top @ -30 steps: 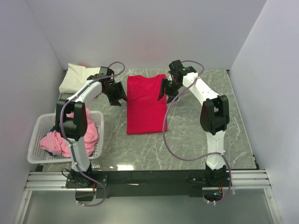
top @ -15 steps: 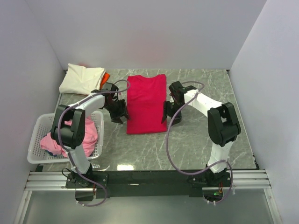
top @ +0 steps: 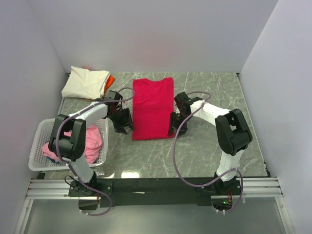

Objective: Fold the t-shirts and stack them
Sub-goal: Fold the tshirt

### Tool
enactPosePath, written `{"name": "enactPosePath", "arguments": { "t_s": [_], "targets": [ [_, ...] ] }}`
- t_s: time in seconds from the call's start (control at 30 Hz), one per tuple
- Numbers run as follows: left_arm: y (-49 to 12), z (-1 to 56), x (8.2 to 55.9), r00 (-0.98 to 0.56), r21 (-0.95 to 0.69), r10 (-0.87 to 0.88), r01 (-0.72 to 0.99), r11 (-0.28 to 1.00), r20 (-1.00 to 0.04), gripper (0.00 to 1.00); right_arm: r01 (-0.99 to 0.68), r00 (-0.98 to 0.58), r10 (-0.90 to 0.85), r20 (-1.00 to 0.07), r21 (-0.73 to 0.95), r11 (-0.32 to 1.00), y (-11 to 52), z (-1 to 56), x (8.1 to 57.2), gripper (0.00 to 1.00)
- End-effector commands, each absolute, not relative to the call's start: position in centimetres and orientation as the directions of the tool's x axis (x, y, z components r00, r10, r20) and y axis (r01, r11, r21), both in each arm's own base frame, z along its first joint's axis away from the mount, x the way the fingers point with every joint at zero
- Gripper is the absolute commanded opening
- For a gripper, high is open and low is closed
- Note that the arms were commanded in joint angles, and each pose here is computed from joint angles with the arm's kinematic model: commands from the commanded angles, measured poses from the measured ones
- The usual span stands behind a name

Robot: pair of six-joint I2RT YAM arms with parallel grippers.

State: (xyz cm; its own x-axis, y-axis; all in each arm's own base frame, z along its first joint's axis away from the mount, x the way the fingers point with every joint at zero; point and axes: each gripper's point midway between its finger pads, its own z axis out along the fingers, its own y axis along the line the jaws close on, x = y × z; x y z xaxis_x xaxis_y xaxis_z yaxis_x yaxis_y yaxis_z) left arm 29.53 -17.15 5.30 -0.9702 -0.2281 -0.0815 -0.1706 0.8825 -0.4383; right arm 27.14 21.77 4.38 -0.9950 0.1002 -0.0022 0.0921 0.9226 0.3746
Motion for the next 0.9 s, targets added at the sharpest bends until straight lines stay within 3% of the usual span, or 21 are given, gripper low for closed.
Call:
{"name": "enactPosePath", "arguments": {
  "t_s": [0.0,0.37,0.87],
  "targets": [
    [-17.0,6.3,29.4,-0.97,-0.445,-0.203,-0.123,0.887,-0.136,0.59,0.097,-0.994,0.108,-0.007,0.38,0.92,22.1,3.6,27.1,0.51],
    [-16.4,5.7,28.5,-0.974,-0.424,-0.184,-0.113,0.899,-0.132,0.58,0.12,-0.991,0.131,-0.009,0.34,0.933,21.4,1.9,26.9,0.43],
    [-18.3,4.3,27.0,-0.988,-0.42,-0.121,-0.069,0.905,-0.098,0.53,0.129,-0.991,0.131,0.017,0.336,0.933,21.1,1.2,25.8,0.16]
  ]
}}
